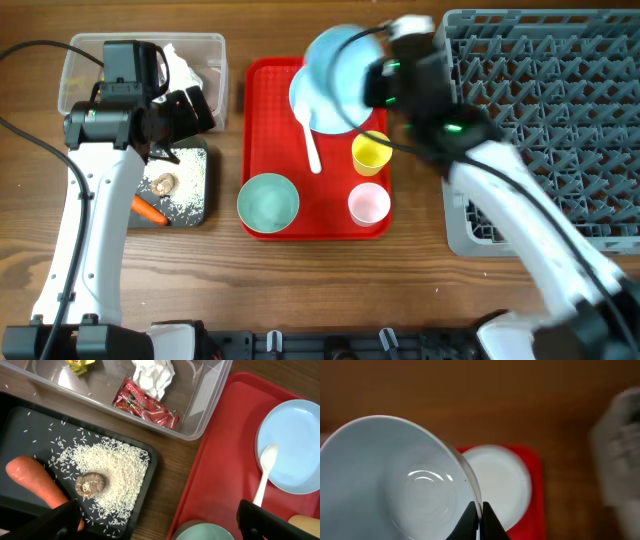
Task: Sort waste into correct bins and load items into the dishwasher rack
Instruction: 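Lift the light blue bowl with the right gripper toward the gray rack, then set the light blue bowl into the rack's far row and release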
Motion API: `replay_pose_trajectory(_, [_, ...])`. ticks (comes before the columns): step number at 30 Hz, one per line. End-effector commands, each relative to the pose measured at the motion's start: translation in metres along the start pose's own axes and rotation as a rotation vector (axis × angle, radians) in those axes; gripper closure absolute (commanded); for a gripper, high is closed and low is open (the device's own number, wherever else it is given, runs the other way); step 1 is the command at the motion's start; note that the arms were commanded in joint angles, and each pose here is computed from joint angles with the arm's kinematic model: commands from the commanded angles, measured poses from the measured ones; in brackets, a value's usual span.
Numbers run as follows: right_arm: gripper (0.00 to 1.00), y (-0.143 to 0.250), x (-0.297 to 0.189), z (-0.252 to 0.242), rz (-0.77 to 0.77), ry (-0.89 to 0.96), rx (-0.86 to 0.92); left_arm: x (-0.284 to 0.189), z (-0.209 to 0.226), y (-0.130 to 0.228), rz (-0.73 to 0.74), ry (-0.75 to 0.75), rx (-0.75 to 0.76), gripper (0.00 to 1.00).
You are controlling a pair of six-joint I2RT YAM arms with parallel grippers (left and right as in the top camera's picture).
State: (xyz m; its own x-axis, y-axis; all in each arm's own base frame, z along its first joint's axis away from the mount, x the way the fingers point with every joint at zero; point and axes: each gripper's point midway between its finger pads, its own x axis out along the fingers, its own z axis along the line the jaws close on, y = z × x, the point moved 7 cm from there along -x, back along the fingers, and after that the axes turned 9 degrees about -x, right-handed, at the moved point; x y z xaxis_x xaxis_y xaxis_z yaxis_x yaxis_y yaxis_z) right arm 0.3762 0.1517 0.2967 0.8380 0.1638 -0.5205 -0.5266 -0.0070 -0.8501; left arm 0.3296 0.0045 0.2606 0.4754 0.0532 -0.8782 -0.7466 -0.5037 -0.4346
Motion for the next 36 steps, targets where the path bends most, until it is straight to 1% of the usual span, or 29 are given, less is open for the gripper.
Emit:
replay_pose_trajectory(1, [0.96, -0.030, -0.026, -0.066, -0.131, 0.456, -0.081, 0.003, 0.002, 0.000, 0.010, -0.004, -0.021, 0.00])
replay_pose_trajectory(3, [0.96, -0.036, -0.030, -0.096, -0.126, 0.657, -0.167, 0.003, 0.002, 0.000, 0.010, -0.004, -0.021, 0.00])
replay_pose_trajectory(5, [0.96, -0.040, -0.026, -0.121, -0.109, 0.797, -0.221, 0.003, 0.002, 0.000, 0.010, -0.004, -0.021, 0.00])
replay_pose_trajectory(7, [0.96, -0.043, -0.015, -0.142, -0.097, 0.871, -0.263, 0.003, 0.002, 0.000, 0.010, -0.004, -0.021, 0.00])
replay_pose_trajectory(10, [0.96, -0.041, 0.016, -0.173, -0.059, 0.948, -0.346, 0.003, 0.002, 0.000, 0.010, -0.004, -0.021, 0.00])
replay_pose_trajectory(13, [0.96, -0.026, 0.056, -0.199, 0.083, 1.015, -0.587, 0.003, 0.002, 0.000, 0.010, -0.004, -0.021, 0.00])
replay_pose_trajectory(14, [0.96, -0.019, 0.070, -0.206, 0.143, 1.062, -0.677, 0.003, 0.002, 0.000, 0.010, -0.004, -0.021, 0.00])
replay_pose_trajectory(17, [0.96, -0.007, 0.094, -0.213, 0.209, 1.145, -0.782, 0.003, 0.002, 0.000, 0.010, -0.004, -0.021, 0.00])
replay_pose_trajectory(23, [0.96, 0.020, 0.124, -0.217, 0.283, 1.126, -0.859, 0.003, 0.002, 0.000, 0.010, -0.004, -0.021, 0.00])
replay_pose_trajectory(26, [0.96, 0.025, 0.127, -0.214, 0.292, 1.119, -0.862, 0.003, 0.002, 0.000, 0.010, -0.004, -0.021, 0.00])
replay_pose_trajectory(32, [0.96, 0.025, 0.132, -0.193, 0.278, 1.086, -0.891, 0.003, 0.002, 0.000, 0.010, -0.004, -0.021, 0.00])
replay_pose_trajectory(36, [0.96, 0.039, 0.139, -0.176, 0.306, 1.017, -0.899, 0.003, 0.002, 0.000, 0.010, -0.004, -0.021, 0.00])
